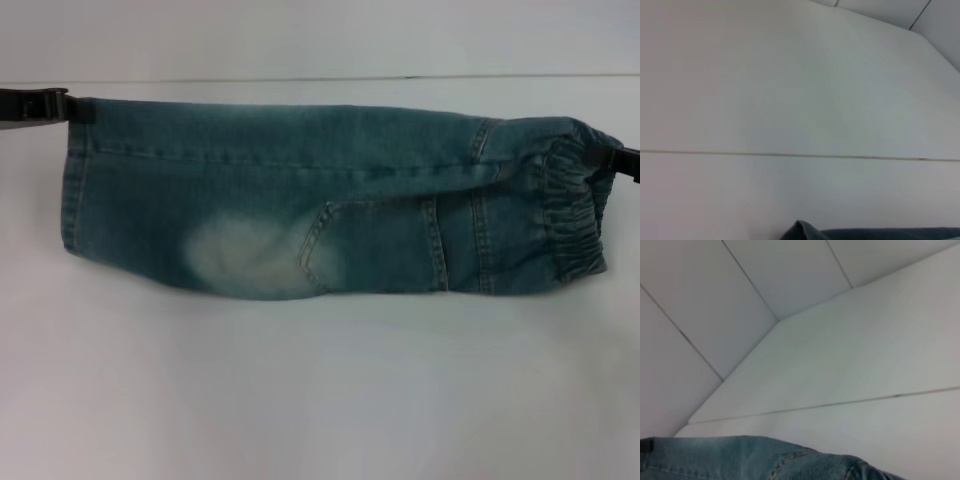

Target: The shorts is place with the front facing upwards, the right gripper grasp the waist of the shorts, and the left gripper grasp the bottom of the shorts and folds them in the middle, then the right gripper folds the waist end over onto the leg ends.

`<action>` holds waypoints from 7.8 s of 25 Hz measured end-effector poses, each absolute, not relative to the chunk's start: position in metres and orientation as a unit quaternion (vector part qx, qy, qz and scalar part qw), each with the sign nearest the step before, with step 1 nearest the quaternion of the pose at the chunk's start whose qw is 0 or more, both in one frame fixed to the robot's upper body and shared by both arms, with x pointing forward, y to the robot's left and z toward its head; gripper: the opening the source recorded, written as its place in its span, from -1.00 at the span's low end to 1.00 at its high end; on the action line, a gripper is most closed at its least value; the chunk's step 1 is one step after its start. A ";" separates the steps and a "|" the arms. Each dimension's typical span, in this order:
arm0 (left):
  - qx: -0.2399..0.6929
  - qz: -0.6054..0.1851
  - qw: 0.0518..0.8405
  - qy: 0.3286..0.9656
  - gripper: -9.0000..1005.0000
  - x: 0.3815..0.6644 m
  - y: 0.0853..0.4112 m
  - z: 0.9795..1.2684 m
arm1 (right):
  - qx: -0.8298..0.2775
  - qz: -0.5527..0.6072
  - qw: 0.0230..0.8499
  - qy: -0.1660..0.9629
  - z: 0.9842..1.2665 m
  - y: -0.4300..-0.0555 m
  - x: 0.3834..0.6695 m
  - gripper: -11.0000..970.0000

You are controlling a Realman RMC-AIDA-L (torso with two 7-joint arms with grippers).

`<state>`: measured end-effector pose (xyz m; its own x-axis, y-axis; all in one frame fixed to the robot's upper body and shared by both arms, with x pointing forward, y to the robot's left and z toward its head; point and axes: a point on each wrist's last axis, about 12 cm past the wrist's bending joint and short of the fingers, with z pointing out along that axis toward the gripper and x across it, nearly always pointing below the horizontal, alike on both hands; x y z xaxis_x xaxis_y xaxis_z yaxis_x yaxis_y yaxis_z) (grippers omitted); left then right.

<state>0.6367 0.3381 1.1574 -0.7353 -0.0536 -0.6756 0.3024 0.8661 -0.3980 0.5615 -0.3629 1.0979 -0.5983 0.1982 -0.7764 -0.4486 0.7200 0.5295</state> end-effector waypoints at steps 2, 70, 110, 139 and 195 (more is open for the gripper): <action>0.073 -0.241 0.361 0.898 -0.98 0.640 0.334 1.157 | -0.075 0.357 0.449 0.815 1.098 -0.363 0.564 -0.87; 0.189 -0.297 0.433 0.830 0.66 0.615 0.308 1.131 | -0.093 0.261 0.354 0.893 1.171 -0.369 0.614 0.90; 0.402 -0.372 0.386 0.743 0.65 0.574 0.251 1.112 | -0.127 0.190 0.171 0.958 1.139 -0.333 0.613 0.89; 0.396 -0.368 0.388 0.746 0.65 0.574 0.251 1.110 | -0.150 0.185 0.190 0.952 1.125 -0.323 0.615 0.89; 0.387 -0.355 0.392 0.756 0.65 0.576 0.251 1.101 | -0.198 0.228 0.174 0.937 1.129 -0.315 0.601 0.78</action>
<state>0.5765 0.2511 1.1011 -0.3939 0.3058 -0.8668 0.8624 0.4493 -0.2333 0.6006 -0.3149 1.1287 -0.8611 -0.2914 -0.4167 -0.4503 0.8177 0.3587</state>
